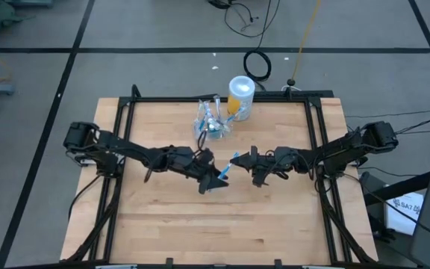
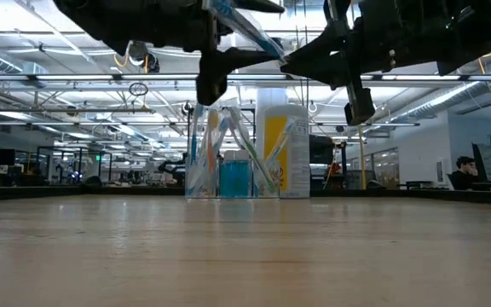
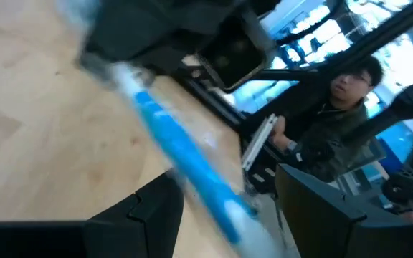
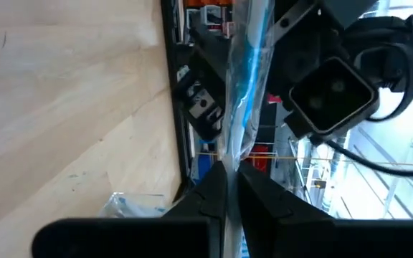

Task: Pick & Place toothbrushing station
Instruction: Put the blue toothbrush into the right section of the transparent organizer

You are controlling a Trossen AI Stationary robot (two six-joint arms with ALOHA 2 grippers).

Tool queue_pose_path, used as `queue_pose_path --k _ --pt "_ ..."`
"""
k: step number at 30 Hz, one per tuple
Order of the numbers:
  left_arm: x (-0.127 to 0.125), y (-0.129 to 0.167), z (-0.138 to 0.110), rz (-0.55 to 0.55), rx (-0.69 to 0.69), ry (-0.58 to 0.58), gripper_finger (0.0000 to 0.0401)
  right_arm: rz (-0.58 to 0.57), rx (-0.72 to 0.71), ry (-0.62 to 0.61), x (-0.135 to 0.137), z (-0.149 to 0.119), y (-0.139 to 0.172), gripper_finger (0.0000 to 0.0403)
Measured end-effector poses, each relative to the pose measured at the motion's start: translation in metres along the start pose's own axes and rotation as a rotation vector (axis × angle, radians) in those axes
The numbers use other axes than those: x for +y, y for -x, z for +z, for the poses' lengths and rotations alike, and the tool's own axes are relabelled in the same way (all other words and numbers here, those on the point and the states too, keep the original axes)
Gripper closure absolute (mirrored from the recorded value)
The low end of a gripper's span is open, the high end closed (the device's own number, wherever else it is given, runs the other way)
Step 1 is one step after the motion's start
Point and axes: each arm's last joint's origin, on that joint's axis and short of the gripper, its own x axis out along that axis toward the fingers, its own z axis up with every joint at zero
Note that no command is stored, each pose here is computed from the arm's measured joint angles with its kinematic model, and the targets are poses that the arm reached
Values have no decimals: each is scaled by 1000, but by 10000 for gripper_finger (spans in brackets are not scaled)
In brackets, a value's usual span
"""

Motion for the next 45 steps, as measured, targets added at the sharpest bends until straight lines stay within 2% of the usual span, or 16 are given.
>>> queue_pose_path --k 10,19,24,34,42,45 --pt "11 1 7 52 -1 -3 189 2 -13 9 0 4 1 387" --pt "10 1 6 55 10 -7 300 -1 -16 12 0 4 1 386" --pt "12 1 5 67 13 -6 338 -10 -18 -6 -1 4 1 371" --pt "15 2 9 70 -3 -26 349 -67 -31 -164 -7 4 1 329" --pt "17 3 12 67 -3 -55 376 -66 -58 -172 -6 16 3 329" --pt "19 5 16 47 1 -88 386 -71 -2 -173 -6 24 6 329"
